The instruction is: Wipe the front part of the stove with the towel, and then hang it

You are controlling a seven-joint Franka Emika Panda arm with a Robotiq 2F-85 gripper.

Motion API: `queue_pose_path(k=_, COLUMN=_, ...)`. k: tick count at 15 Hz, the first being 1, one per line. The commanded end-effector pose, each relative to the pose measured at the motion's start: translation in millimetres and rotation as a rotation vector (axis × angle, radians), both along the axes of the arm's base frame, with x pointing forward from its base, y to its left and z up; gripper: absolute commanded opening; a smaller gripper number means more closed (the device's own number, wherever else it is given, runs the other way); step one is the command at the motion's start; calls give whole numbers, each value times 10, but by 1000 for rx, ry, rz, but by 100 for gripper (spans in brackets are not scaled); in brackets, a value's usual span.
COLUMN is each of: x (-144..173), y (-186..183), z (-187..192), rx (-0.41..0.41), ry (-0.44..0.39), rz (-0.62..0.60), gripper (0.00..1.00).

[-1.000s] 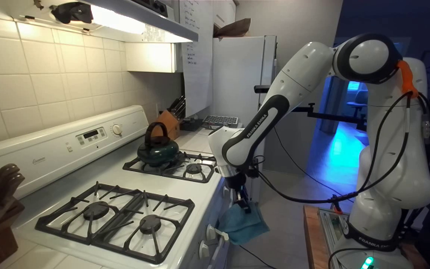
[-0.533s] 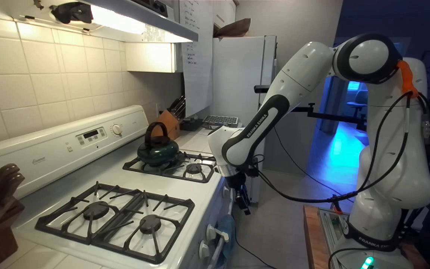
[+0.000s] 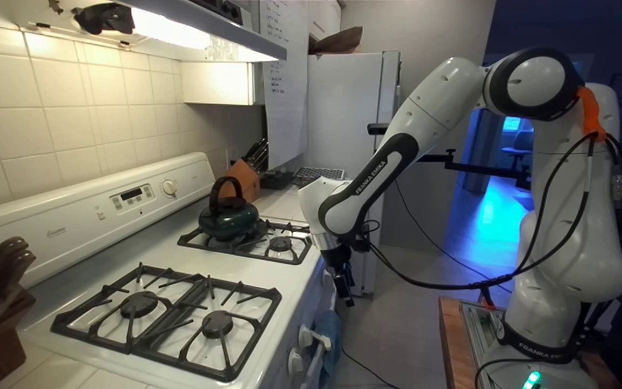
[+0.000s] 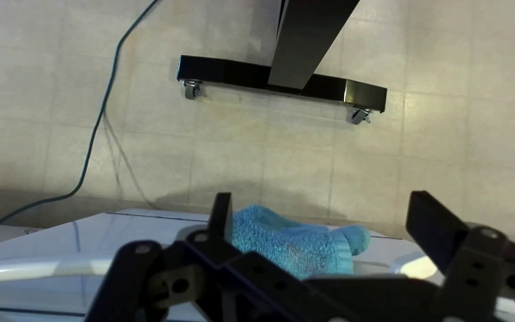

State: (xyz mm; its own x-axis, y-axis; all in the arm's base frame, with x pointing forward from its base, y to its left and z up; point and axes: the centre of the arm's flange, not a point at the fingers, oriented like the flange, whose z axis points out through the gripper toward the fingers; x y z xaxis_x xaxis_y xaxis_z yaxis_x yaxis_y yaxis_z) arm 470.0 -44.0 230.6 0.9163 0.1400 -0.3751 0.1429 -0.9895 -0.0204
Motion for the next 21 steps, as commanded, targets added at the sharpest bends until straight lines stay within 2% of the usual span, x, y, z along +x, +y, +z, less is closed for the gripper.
queue_pose_path(k=1, x=18, y=60, z=301, rx=-37, ry=-92, rz=21, gripper=100)
queue_pose_path(k=6, x=54, y=180, z=807, rx=-29, ry=-245, rz=41, gripper=100)
queue_pose_path(k=10, x=97, y=196, z=1132, rx=-22, ry=-325, rz=6, gripper=100)
queue_pose_path(k=15, x=69, y=198, z=1467, rx=-21, ry=-367, rz=-40, gripper=100)
queue_pose_path(k=21, x=36, y=194, z=1637, rx=-14, ry=-375, rz=-39, gripper=100)
